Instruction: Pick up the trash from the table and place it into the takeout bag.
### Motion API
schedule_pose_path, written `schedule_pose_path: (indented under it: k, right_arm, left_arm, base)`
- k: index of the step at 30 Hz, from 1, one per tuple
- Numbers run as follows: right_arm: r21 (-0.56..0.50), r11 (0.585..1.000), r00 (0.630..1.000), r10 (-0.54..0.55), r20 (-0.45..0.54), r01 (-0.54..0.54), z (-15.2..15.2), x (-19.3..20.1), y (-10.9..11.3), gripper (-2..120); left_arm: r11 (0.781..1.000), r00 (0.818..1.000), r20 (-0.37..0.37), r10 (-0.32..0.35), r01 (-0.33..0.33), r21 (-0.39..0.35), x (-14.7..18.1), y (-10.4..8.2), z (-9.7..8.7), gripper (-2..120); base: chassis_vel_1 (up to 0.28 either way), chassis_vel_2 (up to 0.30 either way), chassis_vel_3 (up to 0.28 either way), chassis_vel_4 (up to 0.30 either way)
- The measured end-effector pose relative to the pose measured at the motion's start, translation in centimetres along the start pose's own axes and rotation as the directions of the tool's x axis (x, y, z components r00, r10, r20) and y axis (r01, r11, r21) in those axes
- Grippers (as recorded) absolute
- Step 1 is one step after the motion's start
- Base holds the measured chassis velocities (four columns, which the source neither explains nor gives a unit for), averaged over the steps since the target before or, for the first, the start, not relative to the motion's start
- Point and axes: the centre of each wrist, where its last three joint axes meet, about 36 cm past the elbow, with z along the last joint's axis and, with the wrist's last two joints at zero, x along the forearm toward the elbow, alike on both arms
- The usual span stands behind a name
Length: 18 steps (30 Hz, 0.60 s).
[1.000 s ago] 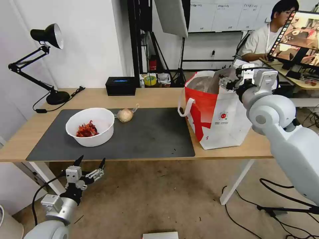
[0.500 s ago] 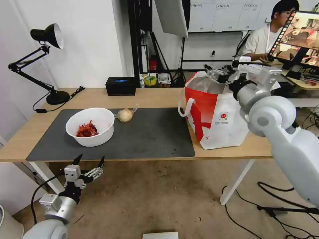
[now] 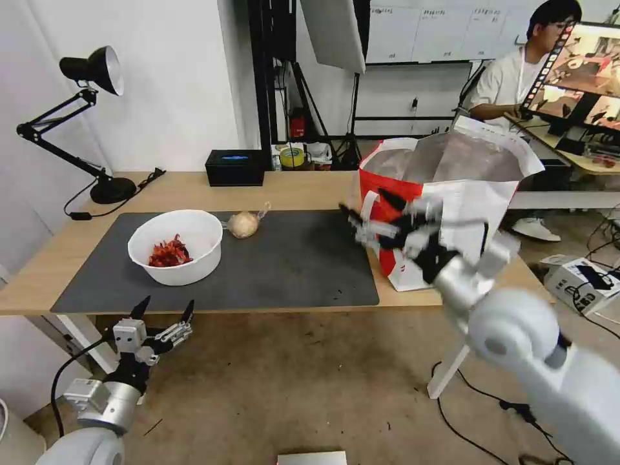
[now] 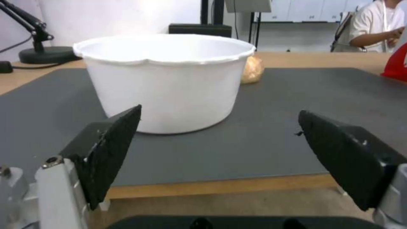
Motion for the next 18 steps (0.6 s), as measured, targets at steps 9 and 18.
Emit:
schedule_pose_path:
  k: [9,18]
  right_arm:
    - [-0.030,0.975,0.973,0.218,-0.081,-0.221,11.3,7.5,6.4,100]
    - [-0.047,0.969,0.966,0.235,-0.111,-0.241,13.1,8.2,7.9,100]
  left_arm:
    - [0.999,0.998,-0.048,-0.032,0.031,-0.019,1.3,0.9,1.5,100]
    - [0.999,0.997,-0.060,-0.039,0.038,-0.024,1.8,1.0,1.9,100]
  base:
    - [0.000,0.000,0.000,0.000]
    - [0.000,0.000,0.000,0.000]
